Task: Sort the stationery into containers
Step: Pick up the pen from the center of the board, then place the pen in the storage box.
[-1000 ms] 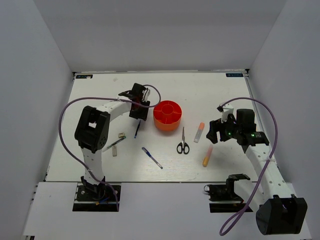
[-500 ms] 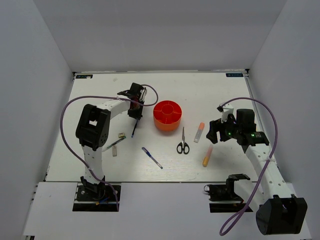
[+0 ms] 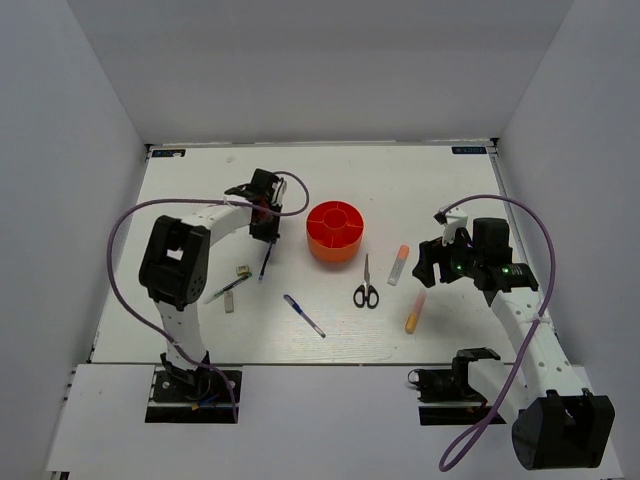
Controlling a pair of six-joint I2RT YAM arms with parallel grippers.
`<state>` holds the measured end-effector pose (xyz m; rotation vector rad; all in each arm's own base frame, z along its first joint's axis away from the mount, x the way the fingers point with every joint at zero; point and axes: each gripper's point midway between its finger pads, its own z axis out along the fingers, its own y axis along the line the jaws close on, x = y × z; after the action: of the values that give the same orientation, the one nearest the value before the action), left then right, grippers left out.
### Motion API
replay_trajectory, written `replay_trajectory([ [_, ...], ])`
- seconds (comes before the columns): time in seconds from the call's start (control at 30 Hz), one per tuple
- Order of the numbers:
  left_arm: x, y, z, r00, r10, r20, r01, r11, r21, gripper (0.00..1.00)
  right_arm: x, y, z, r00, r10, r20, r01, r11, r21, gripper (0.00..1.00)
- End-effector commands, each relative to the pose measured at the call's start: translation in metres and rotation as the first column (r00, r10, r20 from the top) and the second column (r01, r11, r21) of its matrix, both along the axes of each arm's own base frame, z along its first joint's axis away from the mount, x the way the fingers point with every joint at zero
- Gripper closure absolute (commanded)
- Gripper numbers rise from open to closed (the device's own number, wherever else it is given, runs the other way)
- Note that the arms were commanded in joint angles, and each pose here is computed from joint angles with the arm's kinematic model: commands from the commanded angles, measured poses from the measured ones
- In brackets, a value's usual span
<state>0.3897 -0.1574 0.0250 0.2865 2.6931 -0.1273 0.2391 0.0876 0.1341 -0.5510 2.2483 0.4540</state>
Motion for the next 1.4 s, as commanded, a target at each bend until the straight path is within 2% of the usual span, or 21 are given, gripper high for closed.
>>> replay_trajectory([
  [0.0,0.003,-0.003,0.071,0.990,0.042,0.132,-0.024,0.991,-0.135,1.00,0.003,0.003,0.014,1.000,0.008,0.031,-0.008,1.000,0.021,0.19],
  [0.07,0.001,-0.007,0.093,0.981,0.060,0.182,-0.025,0.981,-0.190,1.00,0.003,0.004,0.015,0.999,0.008,0.031,-0.009,1.000,0.022,0.19],
  [0.1,0.001,-0.014,0.122,0.967,0.059,0.246,0.004,0.969,-0.247,1.00,0.003,0.004,0.015,0.999,0.008,0.031,-0.009,1.000,0.022,0.19],
  [0.17,-0.008,-0.021,0.130,0.965,0.065,0.253,0.010,0.958,-0.286,1.00,0.003,0.004,0.014,1.000,0.009,0.030,-0.010,1.000,0.024,0.19],
  [0.2,-0.012,-0.026,0.151,0.951,0.070,0.301,0.035,0.943,-0.330,1.00,0.003,0.004,0.014,0.999,0.010,0.031,-0.011,1.000,0.024,0.19],
  [0.3,-0.018,-0.046,0.174,0.926,0.080,0.369,0.086,0.907,-0.412,1.00,0.002,0.004,0.011,1.000,0.013,0.019,-0.014,1.000,0.026,0.19],
  [0.4,-0.016,-0.066,0.206,0.877,0.109,0.467,0.153,0.859,-0.488,1.00,0.003,0.005,0.009,1.000,0.018,0.014,-0.018,0.999,0.026,0.19],
  [0.43,-0.010,-0.076,0.229,0.836,0.132,0.532,0.200,0.830,-0.521,1.00,0.002,0.006,0.008,1.000,0.019,0.006,-0.020,0.999,0.026,0.19],
  [0.53,-0.004,-0.089,0.245,0.792,0.148,0.592,0.241,0.816,-0.526,1.00,0.003,0.005,0.007,1.000,0.017,0.003,-0.017,1.000,0.022,0.19],
  [0.57,0.005,-0.095,0.265,0.750,0.166,0.640,0.279,0.799,-0.533,1.00,0.003,0.005,0.004,1.000,0.019,-0.004,-0.019,1.000,0.022,0.19],
  [0.6,0.009,-0.099,0.262,0.748,0.158,0.645,0.287,0.799,-0.529,1.00,0.003,0.005,0.004,1.000,0.016,-0.007,-0.016,1.000,0.023,0.19],
  [0.63,0.011,-0.105,0.272,0.718,0.156,0.678,0.317,0.794,-0.519,1.00,0.003,0.005,0.004,1.000,0.018,-0.006,-0.018,1.000,0.023,0.19],
  [0.8,0.026,-0.120,0.267,0.670,0.152,0.727,0.353,0.796,-0.491,1.00,0.003,0.004,0.002,1.000,0.017,-0.011,-0.017,1.000,0.020,0.19],
  [0.97,0.031,-0.128,0.241,0.631,0.146,0.762,0.362,0.813,-0.456,1.00,0.004,0.004,0.002,1.000,0.016,-0.010,-0.015,1.000,0.020,0.19],
  [1.37,0.032,-0.131,0.201,0.598,0.184,0.780,0.314,0.842,-0.439,1.00,0.003,0.005,0.001,1.000,0.022,-0.014,-0.022,0.999,0.024,0.19],
])
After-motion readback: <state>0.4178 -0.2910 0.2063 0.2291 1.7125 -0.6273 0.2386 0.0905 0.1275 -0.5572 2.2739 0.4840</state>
